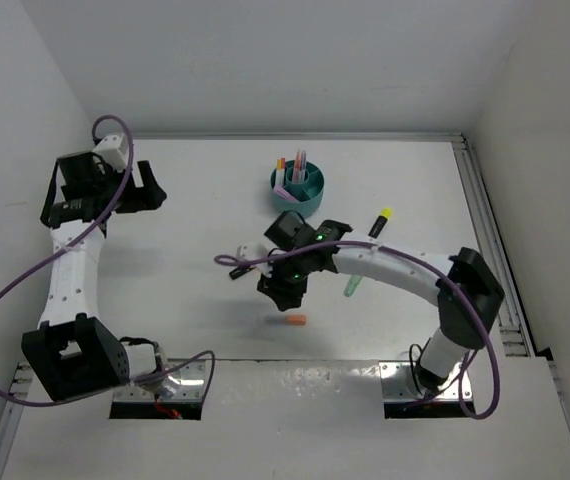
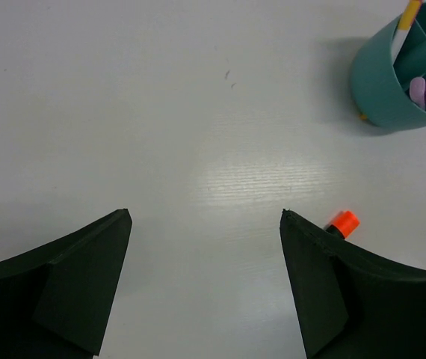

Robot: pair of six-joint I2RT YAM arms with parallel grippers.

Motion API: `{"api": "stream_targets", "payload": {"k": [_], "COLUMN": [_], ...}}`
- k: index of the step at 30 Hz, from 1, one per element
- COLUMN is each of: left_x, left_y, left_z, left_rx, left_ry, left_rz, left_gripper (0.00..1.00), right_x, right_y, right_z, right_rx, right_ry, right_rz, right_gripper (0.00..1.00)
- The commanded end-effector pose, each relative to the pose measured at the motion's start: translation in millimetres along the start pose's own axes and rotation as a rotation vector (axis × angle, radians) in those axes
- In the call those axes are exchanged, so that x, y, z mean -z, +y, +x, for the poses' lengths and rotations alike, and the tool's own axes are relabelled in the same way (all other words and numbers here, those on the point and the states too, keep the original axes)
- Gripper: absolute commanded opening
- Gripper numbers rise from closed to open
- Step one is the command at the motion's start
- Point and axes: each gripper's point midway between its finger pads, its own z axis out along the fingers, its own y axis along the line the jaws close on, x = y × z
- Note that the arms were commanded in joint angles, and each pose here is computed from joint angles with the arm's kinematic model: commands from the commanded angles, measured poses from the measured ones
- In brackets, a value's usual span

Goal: Sort the stationery into containers
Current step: Pick up the stationery from the center of the board.

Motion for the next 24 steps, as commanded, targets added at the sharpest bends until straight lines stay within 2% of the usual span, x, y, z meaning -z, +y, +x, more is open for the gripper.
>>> {"api": "stream_targets", "payload": {"k": [1,2,5,6,16,24], "left_x": [13.4,15.2,22.9,26.7,42.0,52.4], "left_y": [14.6,17.4,27.1,30.0,39.1,42.9], "left_z": [6.8,7.9,12.4,14.4,35.5,33.5], "left_rx": [0.074,0.087,0.124,0.131,0.170,0.158], "left_ry": [-0.002,-0.001,-0.008,-0.015,-0.015,-0.034], "left_rz": [0.008,0.011,-0.005,-0.013,-0.051,-0.077], "left_gripper": [0.87,0.87,0.88,0.89,0.90,0.90], "right_x": [-12.3,-16.6,-32.6,-39.5,-82.3,-106.6], "right_y": [0.9,2.4,9.4,9.2,0.8,-10.3], "right_z": [-10.9,-8.6,-1.6,0.3,23.8,31.5], "right_rx": [0.140,0.153,0.175,0.159,0.079,0.011], "right_ry": [0.073,0.102,0.204,0.241,0.311,0.299], "right_rz": [0.021,0.012,-0.011,-0.015,0.066,0.122], "right_gripper": [0.48,0.54,0.57,0.57,0.50,0.50]}}
